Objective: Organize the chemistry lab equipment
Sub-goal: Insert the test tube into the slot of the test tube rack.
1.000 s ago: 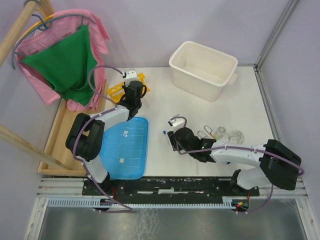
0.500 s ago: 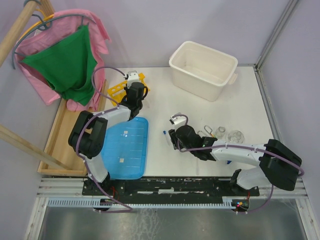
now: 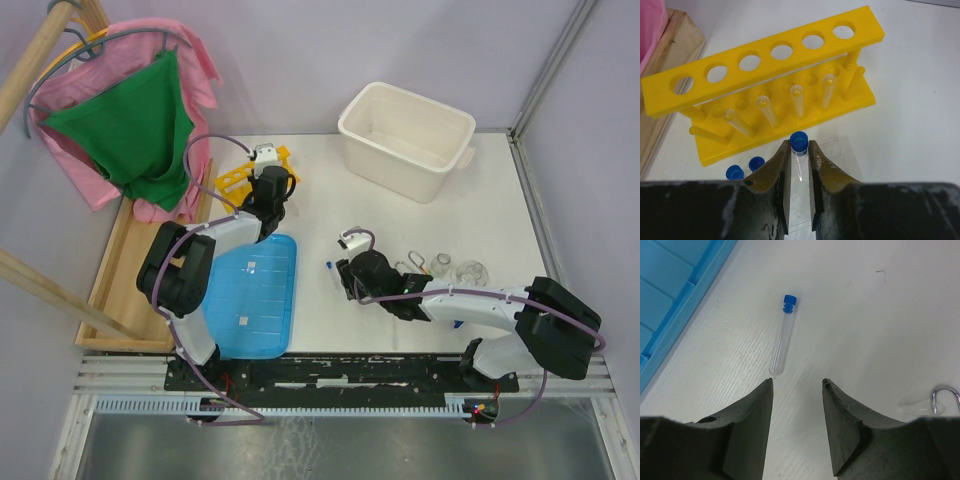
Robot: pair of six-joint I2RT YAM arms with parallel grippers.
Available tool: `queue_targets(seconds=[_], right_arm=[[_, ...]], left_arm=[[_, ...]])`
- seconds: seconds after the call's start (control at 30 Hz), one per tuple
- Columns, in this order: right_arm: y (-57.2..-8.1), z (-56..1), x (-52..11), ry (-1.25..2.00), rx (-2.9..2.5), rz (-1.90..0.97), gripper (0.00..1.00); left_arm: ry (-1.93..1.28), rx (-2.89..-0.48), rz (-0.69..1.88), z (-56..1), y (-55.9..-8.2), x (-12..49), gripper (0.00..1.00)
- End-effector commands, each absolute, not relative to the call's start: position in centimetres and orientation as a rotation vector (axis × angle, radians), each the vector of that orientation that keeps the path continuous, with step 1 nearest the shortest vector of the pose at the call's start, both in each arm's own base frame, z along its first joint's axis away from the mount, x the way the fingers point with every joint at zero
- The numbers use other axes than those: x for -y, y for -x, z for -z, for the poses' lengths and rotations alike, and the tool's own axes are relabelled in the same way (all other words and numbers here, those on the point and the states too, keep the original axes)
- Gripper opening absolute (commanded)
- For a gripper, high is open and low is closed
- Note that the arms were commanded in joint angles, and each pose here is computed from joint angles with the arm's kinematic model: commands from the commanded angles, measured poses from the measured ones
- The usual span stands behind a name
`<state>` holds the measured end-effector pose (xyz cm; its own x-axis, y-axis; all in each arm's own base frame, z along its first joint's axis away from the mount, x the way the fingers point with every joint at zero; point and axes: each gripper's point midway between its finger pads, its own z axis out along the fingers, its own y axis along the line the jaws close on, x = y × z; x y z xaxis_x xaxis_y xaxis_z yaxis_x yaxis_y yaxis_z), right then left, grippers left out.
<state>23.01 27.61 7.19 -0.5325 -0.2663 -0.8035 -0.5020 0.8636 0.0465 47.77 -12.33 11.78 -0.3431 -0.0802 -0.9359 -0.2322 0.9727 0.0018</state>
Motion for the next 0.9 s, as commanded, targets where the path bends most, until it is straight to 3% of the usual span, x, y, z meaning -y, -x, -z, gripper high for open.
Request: queue_targets(seconds=[0.0,0.87], right_arm=[[-24.1,-9.0,-29.0,0.524,-2.103,-0.389,0.53],[-24.2,-8.4,-28.9,0.523,-2.115,-0.388,0.53]], left_arm=[[0.233,-1.874,-0.219,-13.3,-47.8,11.1,0.11],[0.238,-1.893,-0.177,-11.8,-47.8,11.7,0.14]])
